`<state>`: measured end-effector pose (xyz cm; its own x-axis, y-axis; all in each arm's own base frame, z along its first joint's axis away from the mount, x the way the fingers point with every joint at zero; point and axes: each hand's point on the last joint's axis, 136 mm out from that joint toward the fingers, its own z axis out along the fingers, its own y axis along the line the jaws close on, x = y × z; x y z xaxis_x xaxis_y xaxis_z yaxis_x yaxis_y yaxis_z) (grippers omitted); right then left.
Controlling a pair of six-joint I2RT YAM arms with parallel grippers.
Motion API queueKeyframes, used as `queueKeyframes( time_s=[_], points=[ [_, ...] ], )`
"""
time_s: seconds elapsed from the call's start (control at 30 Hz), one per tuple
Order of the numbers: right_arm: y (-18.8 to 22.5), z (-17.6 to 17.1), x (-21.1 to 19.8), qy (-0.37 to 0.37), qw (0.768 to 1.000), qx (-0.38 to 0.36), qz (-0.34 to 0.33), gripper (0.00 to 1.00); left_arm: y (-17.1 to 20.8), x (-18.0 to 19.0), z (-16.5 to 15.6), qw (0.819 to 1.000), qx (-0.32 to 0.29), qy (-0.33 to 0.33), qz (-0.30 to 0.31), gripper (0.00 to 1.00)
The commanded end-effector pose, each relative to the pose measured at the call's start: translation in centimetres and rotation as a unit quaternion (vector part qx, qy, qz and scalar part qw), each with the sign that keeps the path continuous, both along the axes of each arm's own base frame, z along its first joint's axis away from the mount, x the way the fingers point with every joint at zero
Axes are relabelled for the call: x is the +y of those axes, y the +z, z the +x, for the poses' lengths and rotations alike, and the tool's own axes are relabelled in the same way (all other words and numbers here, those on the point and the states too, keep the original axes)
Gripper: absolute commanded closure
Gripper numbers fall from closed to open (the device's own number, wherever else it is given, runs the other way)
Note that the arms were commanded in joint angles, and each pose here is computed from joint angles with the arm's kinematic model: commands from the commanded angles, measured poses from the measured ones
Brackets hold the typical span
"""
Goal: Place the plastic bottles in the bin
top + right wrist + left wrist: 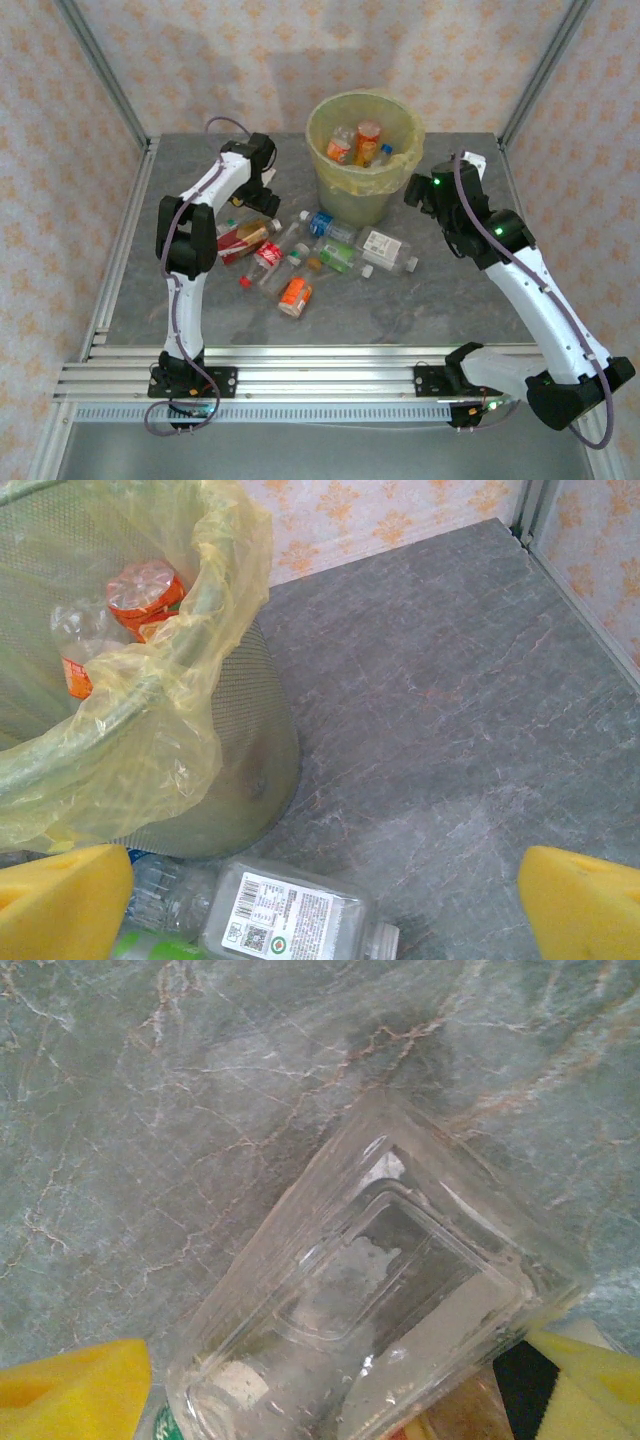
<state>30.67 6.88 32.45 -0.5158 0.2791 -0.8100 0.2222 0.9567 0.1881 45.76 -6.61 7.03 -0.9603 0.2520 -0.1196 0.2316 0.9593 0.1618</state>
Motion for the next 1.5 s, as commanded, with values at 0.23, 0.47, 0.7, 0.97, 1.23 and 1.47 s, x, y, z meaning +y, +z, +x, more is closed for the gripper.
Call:
queueKeyframes(
  time_s=[0.23,0.47,0.7,0.97,1.23,1.47],
  points=[
    [-0.9,0.0,-0.7,-0.023,1.0,0.008,-0.002,0.01,-0.8,3.7,1.3,0.999,0.008,0.035,0.018,0.11],
    [-1.3,0.2,-0.4,-0.021,1.0,0.011,0.003,0.01,-2.5,4.5,1.7,0.999,0.018,0.046,0.012,0.11],
    [-1.6,0.0,-0.6,-0.025,1.0,0.015,0.002,0.01,-2.8,4.9,2.4,0.998,0.013,0.055,0.008,0.23],
    [-2.3,-0.2,-0.9,-0.03,0.999,0.021,-0.005,0.01,2.2,5.3,3.7,0.997,-0.045,0.061,0.013,0.44],
    [-2.7,-0.4,-1.2,-0.037,0.999,0.022,-0.009,0.01,9.7,4.3,4.1,0.988,-0.133,0.074,-0.027,0.55],
    [-3.1,-0.5,-1.3,-0.039,0.999,0.015,-0.003,0.01,18.6,2.2,2.9,0.967,-0.235,0.071,-0.067,0.57]
  ],
)
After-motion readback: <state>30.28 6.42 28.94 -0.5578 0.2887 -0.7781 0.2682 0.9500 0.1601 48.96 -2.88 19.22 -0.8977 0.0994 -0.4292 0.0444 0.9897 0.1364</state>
